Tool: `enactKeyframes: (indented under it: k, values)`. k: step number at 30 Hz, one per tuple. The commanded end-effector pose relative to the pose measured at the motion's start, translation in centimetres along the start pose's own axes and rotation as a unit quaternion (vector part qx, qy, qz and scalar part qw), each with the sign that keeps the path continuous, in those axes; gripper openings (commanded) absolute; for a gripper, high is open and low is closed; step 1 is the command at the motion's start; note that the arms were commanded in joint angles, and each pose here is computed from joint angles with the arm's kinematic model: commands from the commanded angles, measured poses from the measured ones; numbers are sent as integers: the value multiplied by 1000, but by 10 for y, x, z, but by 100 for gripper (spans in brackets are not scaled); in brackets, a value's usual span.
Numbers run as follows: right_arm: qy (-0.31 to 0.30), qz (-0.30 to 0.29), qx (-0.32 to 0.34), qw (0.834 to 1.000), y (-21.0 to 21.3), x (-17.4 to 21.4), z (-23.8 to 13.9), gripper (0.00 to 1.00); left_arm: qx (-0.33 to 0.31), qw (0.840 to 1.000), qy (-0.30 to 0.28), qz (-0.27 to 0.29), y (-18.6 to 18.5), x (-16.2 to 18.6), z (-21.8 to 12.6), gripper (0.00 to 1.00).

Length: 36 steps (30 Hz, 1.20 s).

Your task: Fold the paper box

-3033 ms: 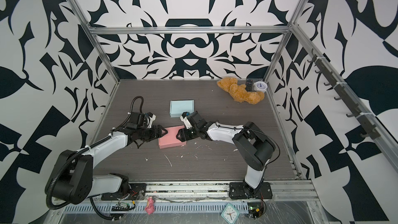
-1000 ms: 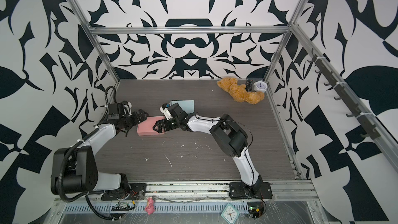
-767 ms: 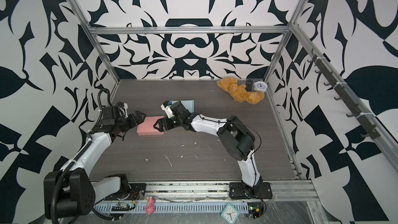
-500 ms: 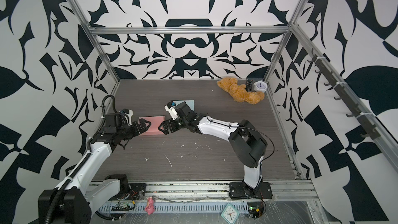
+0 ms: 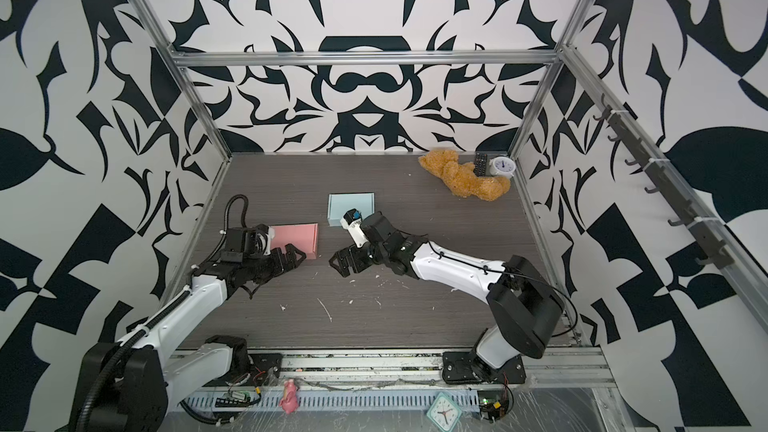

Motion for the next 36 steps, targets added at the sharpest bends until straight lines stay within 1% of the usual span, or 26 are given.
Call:
enactKeyframes:
  k: [1,3,7,9,10,11,14,21,28,36]
  values:
    - [-20,-16,10,1000,0,-6,-9,100,-5,1000,-9,1,3,-6,7,93]
    - [-21,-21,9,1000,1,-8,-10,100,-9,1000,-10,2,2,-11,10,89]
    - [-27,-26,9,999,3,-13,-12,100,-5,1000,-10,-5,0,-17,15,86]
    - [-30,-27,10,999,3,-15,-14,100,-4,1000,-12,-9,-1,-21,19,86]
    - [-31,-28,11,999,3,-15,-14,100,-1,1000,-15,-9,-2,-24,19,83]
    - [-33,-28,10,999,3,-17,-15,100,-7,1000,-7,-17,2,-23,26,82]
    - [-34,-29,15,999,1,-18,-18,100,-8,999,-10,-29,3,-28,34,80]
    - [-43,-35,23,998,-5,-23,-25,100,-18,998,-32,-43,5,-44,41,74]
    - [-43,-35,27,998,-9,-24,-27,100,-5,997,-40,-60,1,-56,50,73]
    - [-46,-37,28,998,-10,-25,-32,100,-2,993,-70,-99,4,-68,58,69]
Point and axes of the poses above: each gripper's point midway between its finger pads, its own z axis out along the fingers, its own y axis along the line the jaws close on, x = y × z, the point moved 1 cm from there along -z, back along the fingers
